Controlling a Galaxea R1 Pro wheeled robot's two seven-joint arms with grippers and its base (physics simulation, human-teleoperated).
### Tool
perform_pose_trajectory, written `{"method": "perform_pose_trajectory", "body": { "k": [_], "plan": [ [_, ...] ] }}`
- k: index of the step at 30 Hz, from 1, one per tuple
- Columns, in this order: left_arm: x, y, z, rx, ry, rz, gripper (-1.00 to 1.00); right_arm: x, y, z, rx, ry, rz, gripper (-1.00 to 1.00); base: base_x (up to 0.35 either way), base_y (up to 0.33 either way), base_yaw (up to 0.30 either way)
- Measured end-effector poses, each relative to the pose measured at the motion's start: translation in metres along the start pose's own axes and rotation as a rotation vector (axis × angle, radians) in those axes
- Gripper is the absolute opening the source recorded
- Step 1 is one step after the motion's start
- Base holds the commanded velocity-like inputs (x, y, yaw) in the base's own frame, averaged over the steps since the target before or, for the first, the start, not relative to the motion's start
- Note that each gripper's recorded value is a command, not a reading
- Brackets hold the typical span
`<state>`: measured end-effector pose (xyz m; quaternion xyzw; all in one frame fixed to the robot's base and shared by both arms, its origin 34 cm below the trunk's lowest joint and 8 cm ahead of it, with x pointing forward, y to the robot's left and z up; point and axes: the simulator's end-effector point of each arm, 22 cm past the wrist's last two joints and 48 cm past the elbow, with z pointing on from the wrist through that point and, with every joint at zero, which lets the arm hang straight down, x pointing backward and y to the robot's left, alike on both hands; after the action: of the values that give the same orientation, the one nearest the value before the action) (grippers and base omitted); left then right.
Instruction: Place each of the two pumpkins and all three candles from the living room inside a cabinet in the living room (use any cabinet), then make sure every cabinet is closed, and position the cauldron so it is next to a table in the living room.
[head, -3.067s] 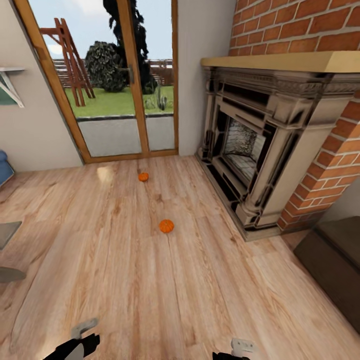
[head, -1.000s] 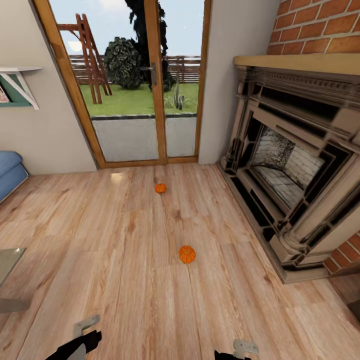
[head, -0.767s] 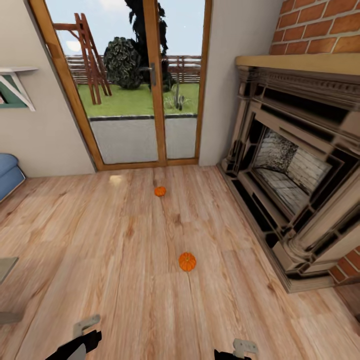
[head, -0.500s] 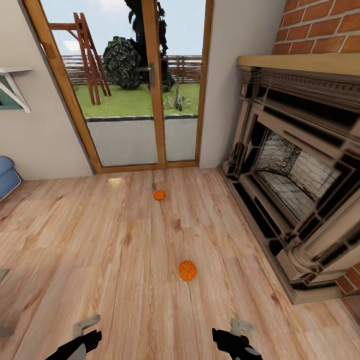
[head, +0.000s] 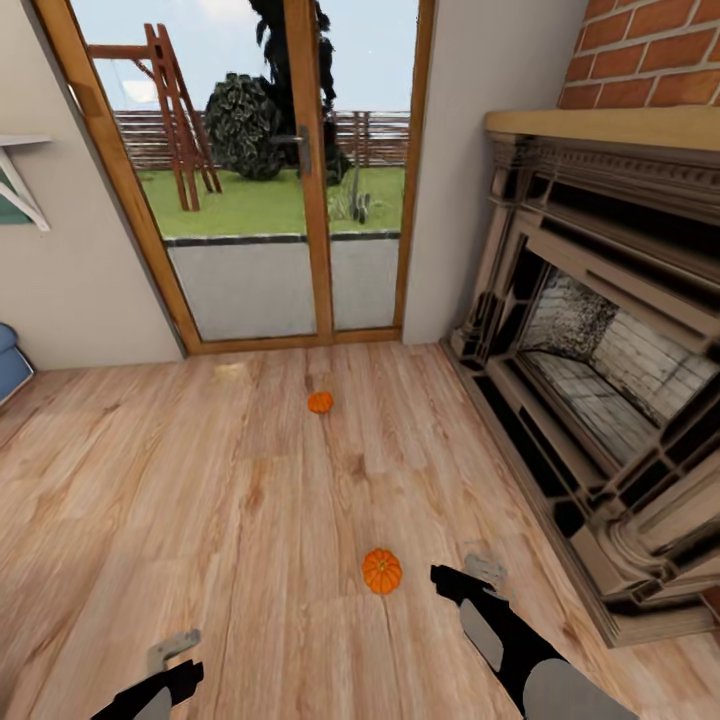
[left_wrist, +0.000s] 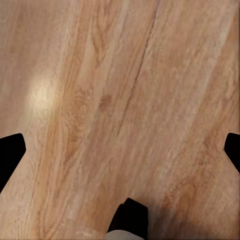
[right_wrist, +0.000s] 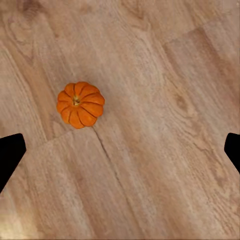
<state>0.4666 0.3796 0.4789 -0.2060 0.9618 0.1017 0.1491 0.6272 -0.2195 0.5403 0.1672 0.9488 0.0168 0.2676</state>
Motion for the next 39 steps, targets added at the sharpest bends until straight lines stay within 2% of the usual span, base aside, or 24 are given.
{"method": "perform_pose_trajectory", "body": {
  "k": [2,4,6,8,10,11,13,15,18,21,26,31,39],
  "plan": [
    [0.000,-0.005,0.000,0.024,0.004,-0.001,1.00,-0.012,0.005,0.001,-0.007,0.009,-0.001,1.00,0.237,0.075,0.000],
    [0.003,-0.017,-0.001,0.089,0.024,-0.005,1.00,-0.018,0.006,0.002,-0.014,0.017,0.010,1.00,0.244,0.071,0.000],
    [0.013,-0.030,-0.003,0.175,0.091,0.001,1.00,-0.021,0.010,0.002,-0.031,0.025,0.015,1.00,0.204,0.039,0.000],
    [0.012,-0.029,-0.008,0.247,0.179,0.001,1.00,-0.029,0.013,0.003,-0.058,0.038,0.010,1.00,0.161,0.016,0.000],
    [-0.014,-0.034,-0.019,0.319,0.233,-0.001,1.00,-0.036,0.007,0.004,-0.082,0.065,0.002,1.00,0.074,0.006,0.000],
    [-0.039,-0.041,-0.031,0.369,0.257,-0.004,1.00,-0.038,0.000,0.004,-0.096,0.088,0.006,1.00,0.032,0.003,0.000],
    [-0.070,-0.052,-0.049,0.418,0.271,-0.018,1.00,-0.042,-0.013,0.004,-0.100,0.111,0.032,1.00,0.015,0.001,0.000],
    [-0.095,-0.044,-0.057,0.395,0.267,-0.058,1.00,-0.048,-0.034,0.005,-0.087,0.121,0.088,1.00,0.004,0.000,0.000],
    [-0.107,-0.036,-0.060,0.372,0.263,-0.087,1.00,-0.054,-0.048,0.005,-0.074,0.119,0.133,1.00,0.001,0.000,0.000],
    [-0.108,-0.033,-0.064,0.373,0.286,-0.103,1.00,-0.048,-0.051,0.004,-0.071,0.152,0.143,1.00,0.000,0.000,0.000],
    [-0.122,-0.033,-0.074,0.415,0.308,-0.172,1.00,-0.037,-0.052,0.005,-0.076,0.203,0.166,1.00,0.000,0.000,0.000],
    [-0.128,-0.038,-0.072,0.437,0.301,-0.186,1.00,-0.036,-0.052,0.011,-0.083,0.204,0.183,1.00,0.000,0.000,0.000],
    [-0.117,-0.044,-0.064,0.450,0.337,-0.182,1.00,-0.033,-0.052,0.023,-0.087,0.181,0.181,1.00,0.000,0.000,0.000]
  ]
}}
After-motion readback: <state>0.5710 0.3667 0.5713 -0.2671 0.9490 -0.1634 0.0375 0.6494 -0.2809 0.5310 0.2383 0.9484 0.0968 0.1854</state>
